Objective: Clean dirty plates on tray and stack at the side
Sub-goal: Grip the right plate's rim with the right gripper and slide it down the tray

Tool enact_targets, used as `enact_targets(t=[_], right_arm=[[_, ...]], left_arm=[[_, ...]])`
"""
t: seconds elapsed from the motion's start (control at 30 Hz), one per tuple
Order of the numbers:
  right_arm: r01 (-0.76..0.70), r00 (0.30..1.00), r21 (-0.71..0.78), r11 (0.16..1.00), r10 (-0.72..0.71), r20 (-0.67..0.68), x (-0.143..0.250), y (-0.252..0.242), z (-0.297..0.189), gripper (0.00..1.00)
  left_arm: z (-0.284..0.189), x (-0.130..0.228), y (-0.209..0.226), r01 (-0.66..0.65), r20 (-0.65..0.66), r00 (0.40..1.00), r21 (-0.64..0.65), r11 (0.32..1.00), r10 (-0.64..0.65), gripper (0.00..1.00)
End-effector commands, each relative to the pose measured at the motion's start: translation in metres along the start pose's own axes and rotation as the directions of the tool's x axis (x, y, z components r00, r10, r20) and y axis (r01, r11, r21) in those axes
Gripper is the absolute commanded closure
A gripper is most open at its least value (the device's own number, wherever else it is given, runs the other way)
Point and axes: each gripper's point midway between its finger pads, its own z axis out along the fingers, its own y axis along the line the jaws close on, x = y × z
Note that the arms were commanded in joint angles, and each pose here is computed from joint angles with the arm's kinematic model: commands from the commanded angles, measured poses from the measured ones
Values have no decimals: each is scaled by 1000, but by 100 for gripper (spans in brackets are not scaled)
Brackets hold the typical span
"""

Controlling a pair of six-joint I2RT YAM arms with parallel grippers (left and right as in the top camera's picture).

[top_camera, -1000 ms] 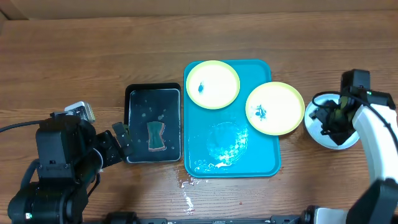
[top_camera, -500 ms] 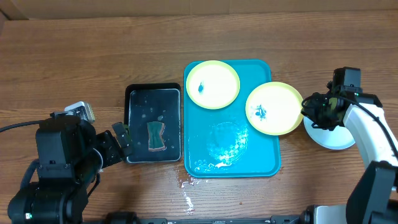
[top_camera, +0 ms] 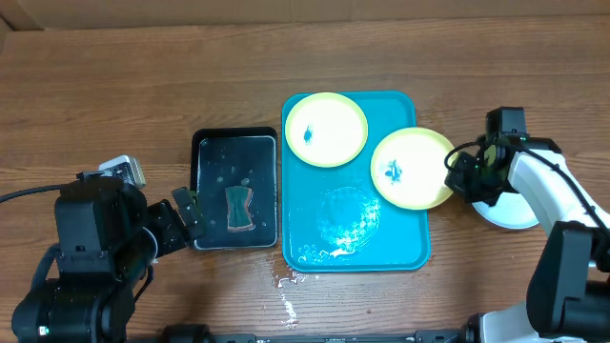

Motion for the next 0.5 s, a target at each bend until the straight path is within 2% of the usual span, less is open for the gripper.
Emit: enact_targets(t=[0.0, 0.13, 0.27, 0.47], right_arm=[[30, 996, -49, 998, -26, 83, -4, 16, -47, 96], [84, 996, -43, 995, -83, 29, 35, 22, -66, 96], [200, 978, -27, 979, -201, -46, 76, 39, -46, 96], [110, 991, -23, 994, -111, -78, 117, 55, 15, 96]], left_arm=[[-5, -6, 2, -18, 24, 1000, -10, 1000, 18, 0], [-5, -6, 2, -18, 24, 1000, -10, 1000, 18, 0], [-5, -6, 2, -18, 24, 1000, -10, 1000, 18, 0], [-5, -9, -2, -13, 37, 999, 7, 1000, 13, 0]])
